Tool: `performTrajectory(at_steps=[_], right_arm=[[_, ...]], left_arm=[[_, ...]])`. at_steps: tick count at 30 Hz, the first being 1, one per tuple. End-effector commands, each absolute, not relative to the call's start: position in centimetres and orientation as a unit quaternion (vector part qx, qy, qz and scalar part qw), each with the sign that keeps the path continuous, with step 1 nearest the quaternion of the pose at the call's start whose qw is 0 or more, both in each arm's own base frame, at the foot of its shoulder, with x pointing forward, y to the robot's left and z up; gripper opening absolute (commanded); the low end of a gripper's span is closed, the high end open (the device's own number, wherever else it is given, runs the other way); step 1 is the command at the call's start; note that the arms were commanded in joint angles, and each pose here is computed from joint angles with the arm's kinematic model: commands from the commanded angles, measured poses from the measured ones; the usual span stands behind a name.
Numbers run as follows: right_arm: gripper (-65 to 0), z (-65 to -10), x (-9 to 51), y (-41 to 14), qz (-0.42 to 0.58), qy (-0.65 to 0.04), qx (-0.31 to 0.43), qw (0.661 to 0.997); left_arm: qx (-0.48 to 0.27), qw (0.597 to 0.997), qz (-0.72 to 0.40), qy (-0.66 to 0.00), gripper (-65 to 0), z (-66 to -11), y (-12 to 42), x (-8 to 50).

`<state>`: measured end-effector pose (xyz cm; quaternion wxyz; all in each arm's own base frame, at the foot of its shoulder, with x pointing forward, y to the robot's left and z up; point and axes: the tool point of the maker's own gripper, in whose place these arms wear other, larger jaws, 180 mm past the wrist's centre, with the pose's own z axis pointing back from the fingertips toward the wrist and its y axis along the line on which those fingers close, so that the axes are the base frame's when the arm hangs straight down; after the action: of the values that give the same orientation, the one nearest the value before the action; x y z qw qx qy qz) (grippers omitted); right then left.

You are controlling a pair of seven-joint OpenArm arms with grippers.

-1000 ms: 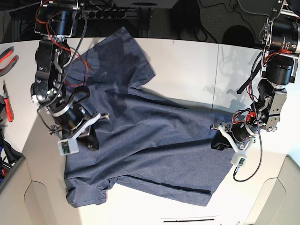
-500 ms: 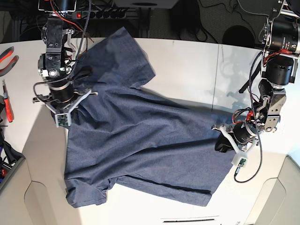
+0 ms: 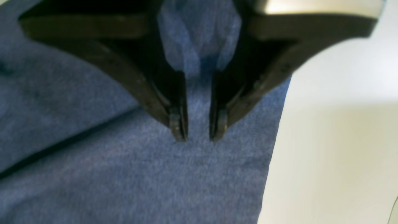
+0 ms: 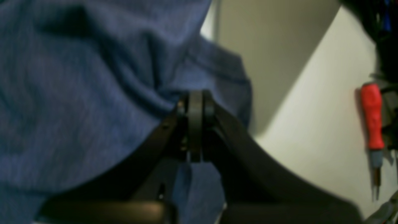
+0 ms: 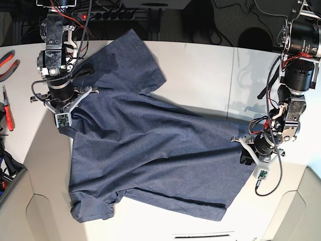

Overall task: Layout the t-shirt on the table in an organized manner, then fold the t-shirt properly
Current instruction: 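Grasp the shirt shoulder with the right gripper and stretch it from the left gripper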

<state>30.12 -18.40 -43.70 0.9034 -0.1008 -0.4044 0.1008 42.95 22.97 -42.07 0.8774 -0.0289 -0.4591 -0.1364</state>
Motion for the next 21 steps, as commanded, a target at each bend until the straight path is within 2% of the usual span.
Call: performTrajectory(at_steps=[1,5,8,9,15,21], right_arm=[[-65.0,-42.4,31.0,-18.4,0.109,-0.427,-0.101,0.892],[-65.0,-42.6,30.4,-17.5,0.115,-0.426,-0.075,0.894],[-65.0,-42.7,30.1,-17.0,0.111,-0.427,-0.057,0.896],[-65.0,-42.7,30.1,-16.9,0.108,-0.427,-0.053,0.896],[-65.0,-42.6,30.2,-16.4,0.086,-0.434,-0.027,0.896],[-65.0,-42.5,30.3,-16.0,0.068,-0.439,-0.006,0.896]], left_arm=[[-0.018,0.862,-0.136,-0.489,-49.3,-39.8,23.7,44.6],[-0.017,0.865,-0.137,-0.483,-51.6,-40.0,23.8,44.4],[-0.016,0.868,-0.137,-0.476,-63.3,-40.2,23.8,44.3],[-0.015,0.868,-0.138,-0.476,-65.0,-40.2,23.8,44.3],[0.040,0.877,-0.151,-0.453,-65.0,-40.9,25.5,44.0],[0.047,0.889,-0.155,-0.428,-65.0,-41.8,25.8,43.4]])
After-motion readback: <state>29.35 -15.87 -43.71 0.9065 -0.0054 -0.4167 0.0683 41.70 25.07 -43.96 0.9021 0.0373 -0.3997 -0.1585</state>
